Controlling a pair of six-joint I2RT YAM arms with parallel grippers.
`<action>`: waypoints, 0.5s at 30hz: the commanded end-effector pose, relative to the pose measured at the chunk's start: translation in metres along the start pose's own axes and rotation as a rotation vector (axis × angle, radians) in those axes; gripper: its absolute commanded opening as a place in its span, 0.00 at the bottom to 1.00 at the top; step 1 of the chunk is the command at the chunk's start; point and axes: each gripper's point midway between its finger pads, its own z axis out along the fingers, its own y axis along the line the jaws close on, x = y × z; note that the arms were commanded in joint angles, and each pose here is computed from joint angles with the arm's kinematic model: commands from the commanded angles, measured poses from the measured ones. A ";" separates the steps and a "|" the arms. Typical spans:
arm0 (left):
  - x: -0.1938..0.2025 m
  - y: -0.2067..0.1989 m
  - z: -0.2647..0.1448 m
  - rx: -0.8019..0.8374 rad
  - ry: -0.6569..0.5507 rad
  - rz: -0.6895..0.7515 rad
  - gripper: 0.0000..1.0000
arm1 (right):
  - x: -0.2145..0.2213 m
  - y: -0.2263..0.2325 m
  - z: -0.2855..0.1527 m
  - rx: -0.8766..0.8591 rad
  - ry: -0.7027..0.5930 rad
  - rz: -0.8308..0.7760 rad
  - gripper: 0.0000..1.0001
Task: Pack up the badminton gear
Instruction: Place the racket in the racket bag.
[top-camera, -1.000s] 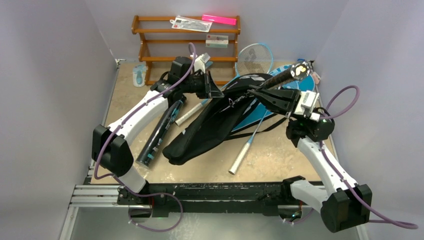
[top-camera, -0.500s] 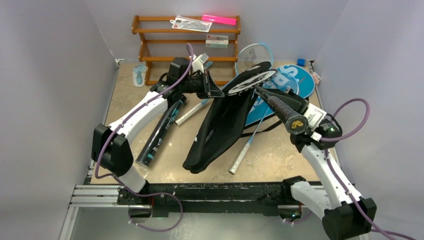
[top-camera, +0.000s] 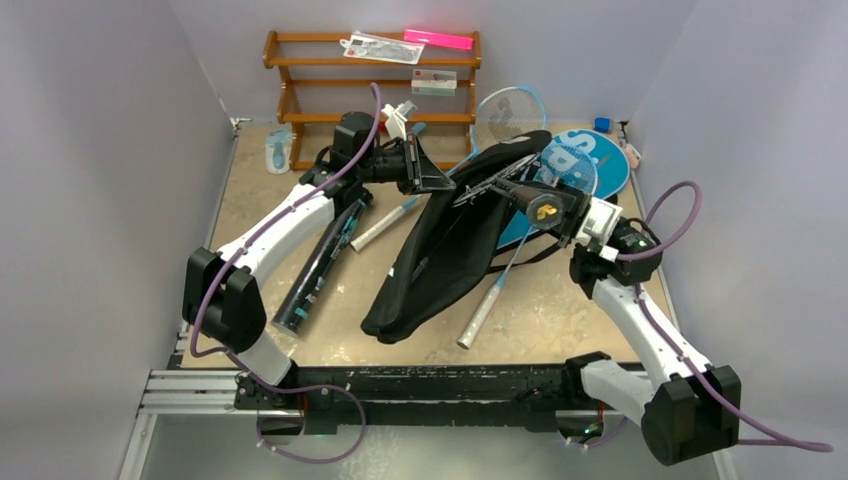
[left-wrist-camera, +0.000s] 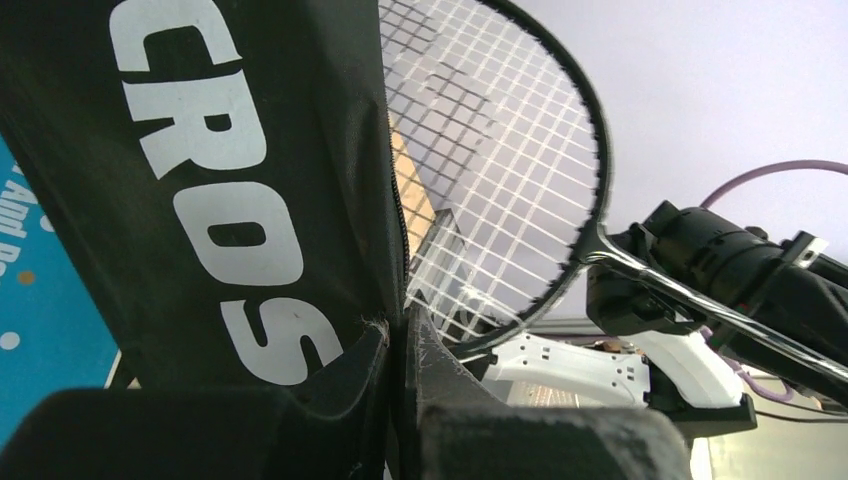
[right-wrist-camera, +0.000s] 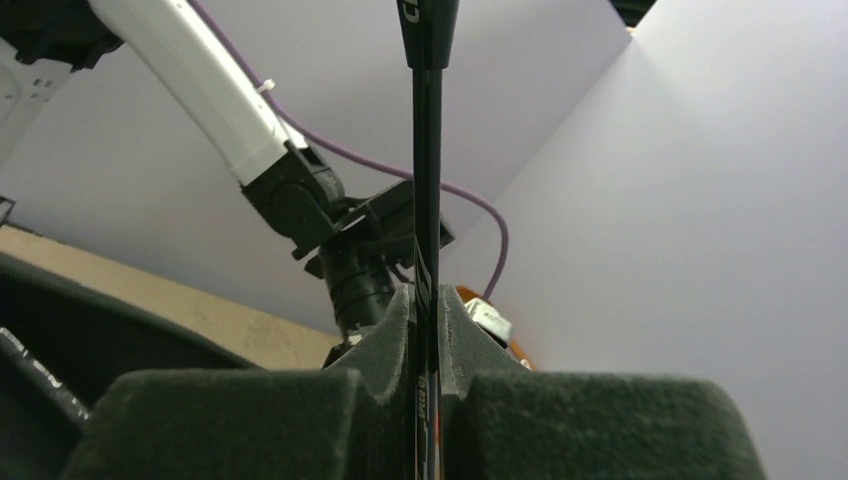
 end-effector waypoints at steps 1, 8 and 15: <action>-0.009 -0.048 -0.018 0.136 -0.031 0.097 0.00 | -0.007 0.018 0.001 -0.088 -0.054 -0.101 0.00; -0.008 -0.051 -0.022 0.133 -0.022 0.110 0.00 | 0.032 0.036 -0.004 -0.134 -0.001 -0.116 0.00; -0.004 -0.048 -0.025 0.111 -0.002 0.114 0.00 | 0.080 0.048 0.003 -0.176 0.181 -0.203 0.00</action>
